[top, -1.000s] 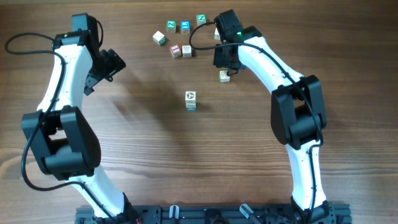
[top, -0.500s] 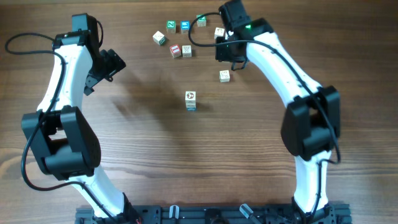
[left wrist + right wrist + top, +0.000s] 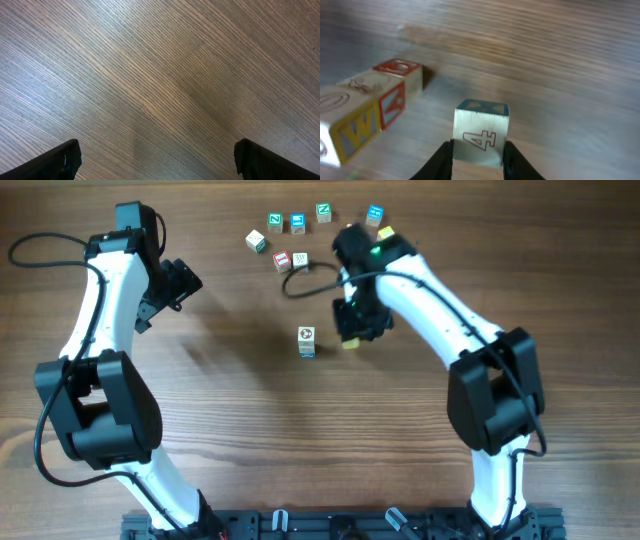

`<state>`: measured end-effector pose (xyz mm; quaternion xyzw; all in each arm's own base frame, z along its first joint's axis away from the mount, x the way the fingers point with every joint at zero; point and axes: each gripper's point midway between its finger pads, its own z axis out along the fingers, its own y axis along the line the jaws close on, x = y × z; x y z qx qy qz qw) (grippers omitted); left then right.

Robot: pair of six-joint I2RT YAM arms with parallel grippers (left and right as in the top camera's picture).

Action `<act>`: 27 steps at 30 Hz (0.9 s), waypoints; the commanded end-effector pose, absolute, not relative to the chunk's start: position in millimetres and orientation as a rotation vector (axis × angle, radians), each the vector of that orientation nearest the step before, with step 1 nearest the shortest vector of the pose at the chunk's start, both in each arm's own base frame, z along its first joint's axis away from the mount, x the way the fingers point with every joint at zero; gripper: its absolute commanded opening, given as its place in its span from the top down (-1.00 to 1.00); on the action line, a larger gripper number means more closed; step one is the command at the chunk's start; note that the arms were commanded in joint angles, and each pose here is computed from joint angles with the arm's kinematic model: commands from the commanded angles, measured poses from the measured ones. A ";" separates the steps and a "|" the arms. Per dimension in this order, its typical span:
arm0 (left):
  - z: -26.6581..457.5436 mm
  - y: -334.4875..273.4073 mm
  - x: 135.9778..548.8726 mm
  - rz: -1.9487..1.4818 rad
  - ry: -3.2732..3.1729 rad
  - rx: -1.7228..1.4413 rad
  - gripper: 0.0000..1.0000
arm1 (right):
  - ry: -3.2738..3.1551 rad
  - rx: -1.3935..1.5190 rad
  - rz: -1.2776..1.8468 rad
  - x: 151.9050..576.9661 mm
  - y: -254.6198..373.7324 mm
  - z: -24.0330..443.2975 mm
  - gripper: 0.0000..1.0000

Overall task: Form a tower
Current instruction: 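Lower the right gripper over the blue X block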

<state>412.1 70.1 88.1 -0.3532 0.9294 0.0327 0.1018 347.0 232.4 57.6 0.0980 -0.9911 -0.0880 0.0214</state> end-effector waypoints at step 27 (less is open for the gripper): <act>104.8 73.4 416.3 0.099 2.698 -1.032 -1.00 | -3.118 0.058 0.034 360.8 151.8 17.3 0.35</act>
